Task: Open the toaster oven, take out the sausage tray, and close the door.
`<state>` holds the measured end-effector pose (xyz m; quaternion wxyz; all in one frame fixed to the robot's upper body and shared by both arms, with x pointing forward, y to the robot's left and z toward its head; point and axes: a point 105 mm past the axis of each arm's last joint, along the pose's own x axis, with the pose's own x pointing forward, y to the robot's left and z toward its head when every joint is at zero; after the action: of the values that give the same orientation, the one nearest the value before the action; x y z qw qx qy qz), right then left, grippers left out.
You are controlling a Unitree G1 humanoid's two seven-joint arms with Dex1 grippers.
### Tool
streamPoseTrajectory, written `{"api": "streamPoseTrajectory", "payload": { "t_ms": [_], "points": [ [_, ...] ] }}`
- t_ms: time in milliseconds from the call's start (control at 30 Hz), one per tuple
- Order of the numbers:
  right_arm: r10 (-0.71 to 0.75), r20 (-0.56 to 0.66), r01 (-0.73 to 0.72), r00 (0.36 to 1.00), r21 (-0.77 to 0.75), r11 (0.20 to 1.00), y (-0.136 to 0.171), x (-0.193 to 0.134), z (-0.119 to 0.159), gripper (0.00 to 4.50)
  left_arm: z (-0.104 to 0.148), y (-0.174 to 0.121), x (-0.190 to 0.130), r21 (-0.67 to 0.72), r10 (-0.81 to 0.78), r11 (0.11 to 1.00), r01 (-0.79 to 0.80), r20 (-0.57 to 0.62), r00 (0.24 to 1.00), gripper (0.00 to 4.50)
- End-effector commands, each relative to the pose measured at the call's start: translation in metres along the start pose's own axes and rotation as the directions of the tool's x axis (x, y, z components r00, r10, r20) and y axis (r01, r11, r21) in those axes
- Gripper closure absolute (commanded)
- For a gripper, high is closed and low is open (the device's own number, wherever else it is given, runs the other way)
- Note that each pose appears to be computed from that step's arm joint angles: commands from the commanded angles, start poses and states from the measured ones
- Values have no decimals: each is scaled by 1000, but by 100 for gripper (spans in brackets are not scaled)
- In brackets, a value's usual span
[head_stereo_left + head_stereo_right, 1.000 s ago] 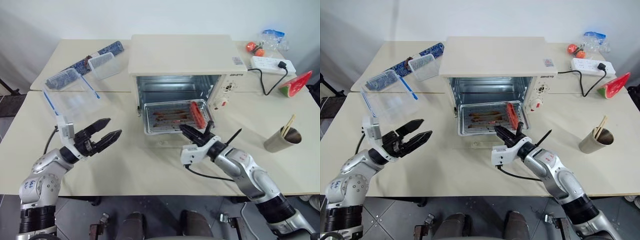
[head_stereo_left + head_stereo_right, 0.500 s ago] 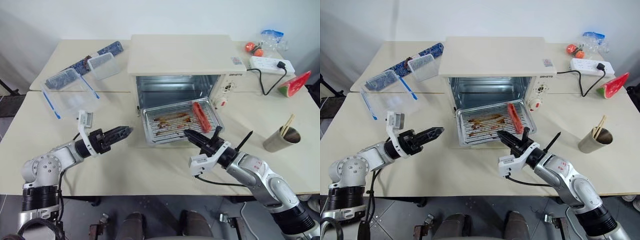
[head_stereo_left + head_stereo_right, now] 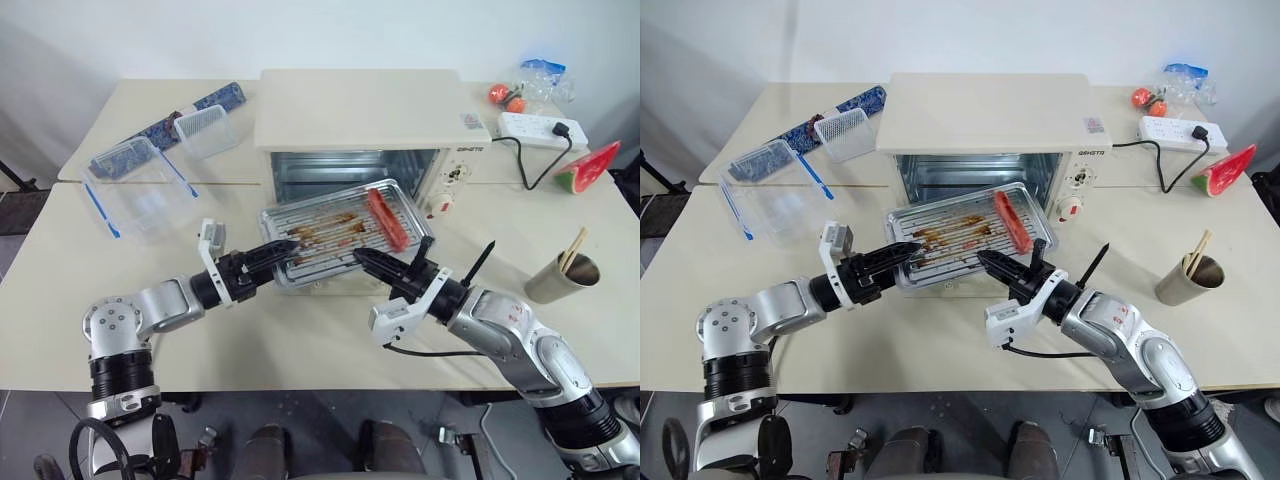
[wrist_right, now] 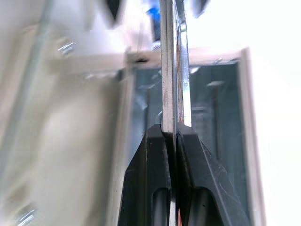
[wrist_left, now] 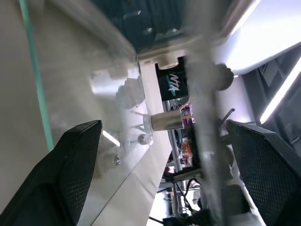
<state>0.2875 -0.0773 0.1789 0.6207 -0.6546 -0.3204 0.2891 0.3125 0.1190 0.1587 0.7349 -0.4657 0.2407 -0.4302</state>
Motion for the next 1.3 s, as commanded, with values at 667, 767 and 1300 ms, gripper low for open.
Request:
{"api": "streamPoseTrajectory", "payload": {
  "t_ms": [667, 767, 1300],
  "points": [
    [18, 113, -31, 993, 117, 993, -4, -1, 19, 231, -12, -18, -4, -162, -115, 980, 117, 25, 993, 450],
    [9, 103, -19, 995, 100, 995, -8, -4, 15, 134, -7, -14, -8, -169, -98, 980, 107, 60, 993, 450],
    [70, 178, -108, 981, 217, 970, 2, -85, -12, 9, 5, -7, -116, -119, -87, 985, 122, 262, 961, 450]
  ]
}}
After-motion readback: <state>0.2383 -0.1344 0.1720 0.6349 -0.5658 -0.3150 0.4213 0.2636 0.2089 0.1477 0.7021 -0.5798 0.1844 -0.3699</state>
